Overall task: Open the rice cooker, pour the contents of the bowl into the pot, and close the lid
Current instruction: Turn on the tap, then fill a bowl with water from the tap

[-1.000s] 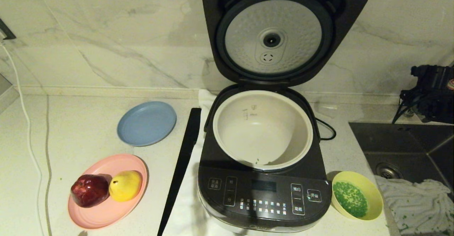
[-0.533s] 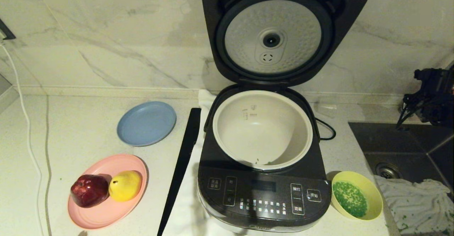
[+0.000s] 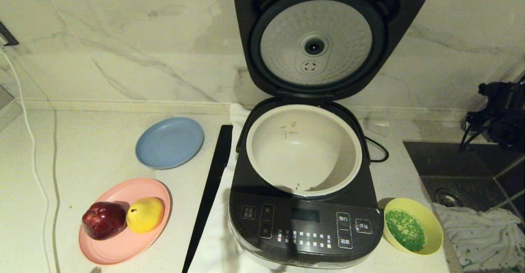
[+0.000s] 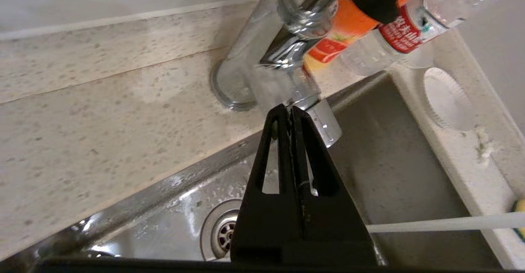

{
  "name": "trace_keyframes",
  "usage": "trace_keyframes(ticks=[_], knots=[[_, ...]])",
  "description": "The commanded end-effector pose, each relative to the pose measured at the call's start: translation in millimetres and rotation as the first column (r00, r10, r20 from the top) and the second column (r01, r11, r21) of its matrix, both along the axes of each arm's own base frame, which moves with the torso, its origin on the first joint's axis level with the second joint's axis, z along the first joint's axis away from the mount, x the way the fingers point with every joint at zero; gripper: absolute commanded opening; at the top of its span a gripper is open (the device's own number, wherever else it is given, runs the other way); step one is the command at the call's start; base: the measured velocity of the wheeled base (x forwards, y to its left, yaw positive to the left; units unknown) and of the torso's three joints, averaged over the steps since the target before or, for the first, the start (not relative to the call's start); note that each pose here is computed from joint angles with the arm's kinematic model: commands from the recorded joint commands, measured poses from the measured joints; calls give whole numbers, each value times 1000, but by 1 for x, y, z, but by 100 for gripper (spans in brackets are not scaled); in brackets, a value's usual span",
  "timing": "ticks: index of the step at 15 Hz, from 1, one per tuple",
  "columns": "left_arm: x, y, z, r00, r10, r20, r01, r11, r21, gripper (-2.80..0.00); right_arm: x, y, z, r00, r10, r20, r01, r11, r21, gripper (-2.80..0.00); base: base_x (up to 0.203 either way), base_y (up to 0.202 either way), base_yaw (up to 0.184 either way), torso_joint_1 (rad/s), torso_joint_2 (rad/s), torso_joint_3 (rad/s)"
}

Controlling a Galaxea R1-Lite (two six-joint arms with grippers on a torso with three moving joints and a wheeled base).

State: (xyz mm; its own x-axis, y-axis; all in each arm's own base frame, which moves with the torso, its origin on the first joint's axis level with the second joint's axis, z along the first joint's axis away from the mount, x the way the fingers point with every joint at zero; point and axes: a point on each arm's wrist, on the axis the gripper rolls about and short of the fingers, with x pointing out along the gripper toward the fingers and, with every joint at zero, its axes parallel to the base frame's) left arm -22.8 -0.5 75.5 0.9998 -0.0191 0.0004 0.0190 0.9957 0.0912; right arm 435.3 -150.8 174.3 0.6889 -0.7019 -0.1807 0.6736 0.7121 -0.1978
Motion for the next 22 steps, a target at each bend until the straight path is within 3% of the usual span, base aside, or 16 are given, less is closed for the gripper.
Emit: trace_keyframes(ticks=[1,4,6,8,11,14,17,20,22], knots=[[0,0,-2,1000,1,-7,-1,1000,1,-280,-7,4,19,999,-1,46,2,1000,-9,-280,0,0,0,0,0,0],[1,0,-3,1000,-1,-8,1,1000,1,-280,-23,29,51,994,43,103,-42,999,-11,-280,0,0,0,0,0,0],[1,0,-2,1000,1,-7,-1,1000,1,-280,-41,57,61,991,97,89,-98,995,13,-280,0,0,0,0,0,0],[1,0,-2,1000,1,-7,-1,1000,1,-280,-65,89,60,985,170,23,-171,981,89,-280,0,0,0,0,0,0],[1,0,-3,1000,1,-8,-1,1000,1,-280,-106,124,45,951,287,-118,-237,917,322,-280,0,0,0,0,0,0],[0,0,-2,1000,1,-7,-1,1000,1,-280,-147,136,42,908,384,-169,-262,834,486,-280,0,0,0,0,0,0],[1,0,-3,1000,1,-8,-1,1000,1,-280,-177,139,25,882,407,-239,-221,804,552,-280,0,0,0,0,0,0],[1,0,-3,1000,1,-8,-1,1000,1,-280,-200,142,11,860,452,-238,-212,740,639,-280,0,0,0,0,0,0],[1,0,-3,1000,1,-8,-1,1000,1,-280,-210,142,1,848,464,-258,-194,723,662,-280,0,0,0,0,0,0]])
